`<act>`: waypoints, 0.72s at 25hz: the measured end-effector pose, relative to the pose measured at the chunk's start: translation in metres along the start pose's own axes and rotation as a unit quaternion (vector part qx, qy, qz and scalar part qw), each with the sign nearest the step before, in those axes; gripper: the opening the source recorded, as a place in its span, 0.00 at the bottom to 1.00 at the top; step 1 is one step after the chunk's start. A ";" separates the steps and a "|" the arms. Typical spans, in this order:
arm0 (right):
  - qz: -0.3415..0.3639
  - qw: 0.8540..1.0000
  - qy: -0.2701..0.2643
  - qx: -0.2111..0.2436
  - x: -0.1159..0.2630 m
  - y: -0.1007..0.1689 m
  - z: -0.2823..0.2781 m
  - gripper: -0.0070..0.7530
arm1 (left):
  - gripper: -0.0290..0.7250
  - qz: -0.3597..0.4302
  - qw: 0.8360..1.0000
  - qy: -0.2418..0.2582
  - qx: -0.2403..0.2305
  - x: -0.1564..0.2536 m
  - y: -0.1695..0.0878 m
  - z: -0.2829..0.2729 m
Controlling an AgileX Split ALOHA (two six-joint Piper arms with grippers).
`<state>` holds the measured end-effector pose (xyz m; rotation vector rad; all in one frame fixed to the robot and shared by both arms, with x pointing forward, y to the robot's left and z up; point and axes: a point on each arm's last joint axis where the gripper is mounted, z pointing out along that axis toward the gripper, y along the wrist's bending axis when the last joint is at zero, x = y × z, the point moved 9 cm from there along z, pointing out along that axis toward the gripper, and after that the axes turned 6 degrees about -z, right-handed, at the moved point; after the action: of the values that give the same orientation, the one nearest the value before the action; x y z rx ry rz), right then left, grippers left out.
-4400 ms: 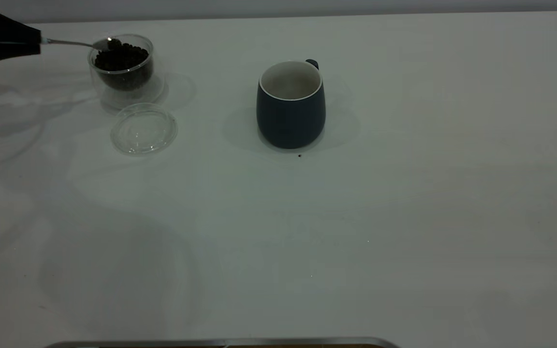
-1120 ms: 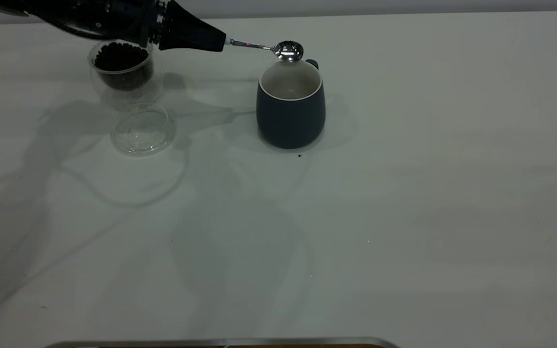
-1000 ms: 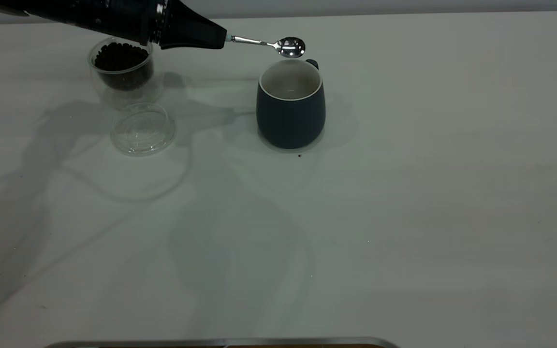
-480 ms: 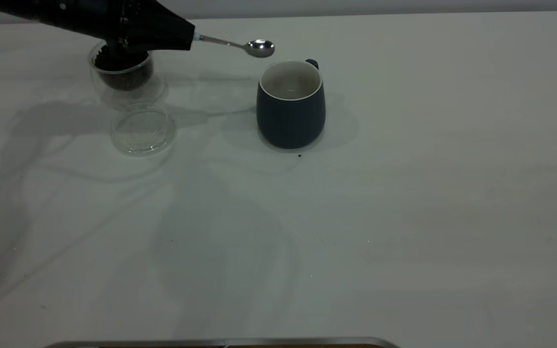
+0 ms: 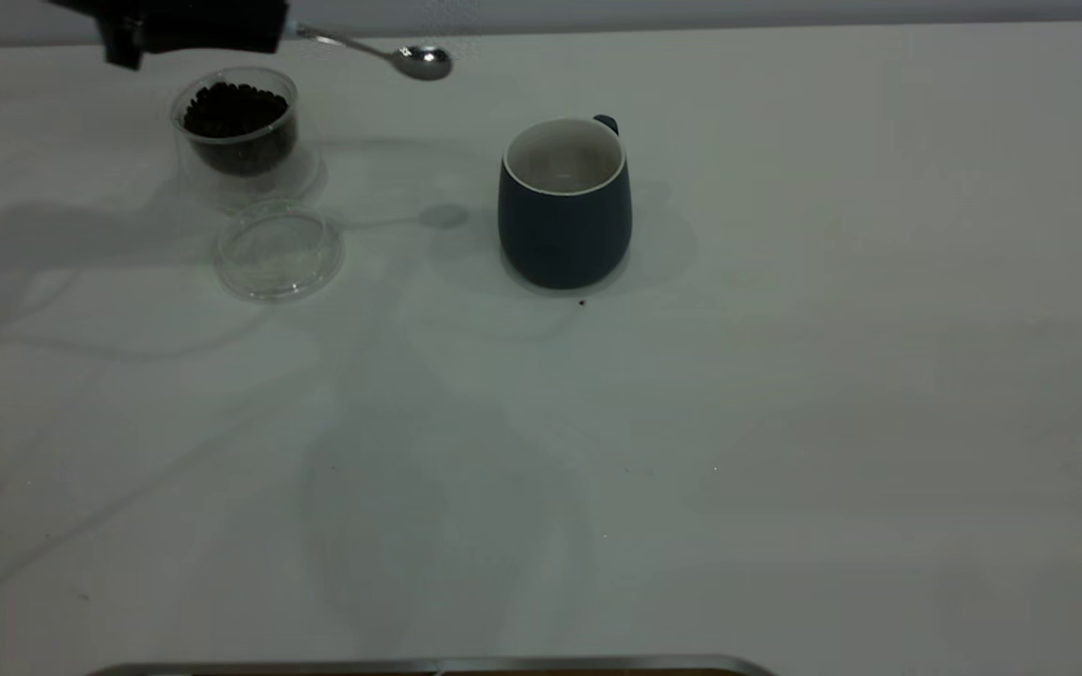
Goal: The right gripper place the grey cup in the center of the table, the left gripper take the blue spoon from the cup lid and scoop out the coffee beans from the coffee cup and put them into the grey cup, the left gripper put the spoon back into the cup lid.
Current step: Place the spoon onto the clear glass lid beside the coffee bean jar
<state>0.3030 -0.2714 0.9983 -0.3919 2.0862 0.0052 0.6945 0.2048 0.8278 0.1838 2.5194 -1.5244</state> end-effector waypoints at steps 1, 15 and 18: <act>0.000 1.000 0.000 0.000 0.000 0.000 0.000 0.79 | 0.20 -0.004 1.000 -0.005 -0.001 0.003 0.004 -0.007; 0.000 1.000 0.000 0.000 0.000 0.000 0.000 0.79 | 0.20 -0.064 0.996 -0.052 -0.022 0.048 0.064 -0.077; 0.000 1.000 0.000 0.000 0.000 0.000 0.000 0.79 | 0.20 -0.065 0.996 -0.054 -0.026 0.051 0.068 -0.083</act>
<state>0.3030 -0.2714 0.9983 -0.3919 2.0862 0.0052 0.6509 0.3100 0.7955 -0.0710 2.5251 -1.4691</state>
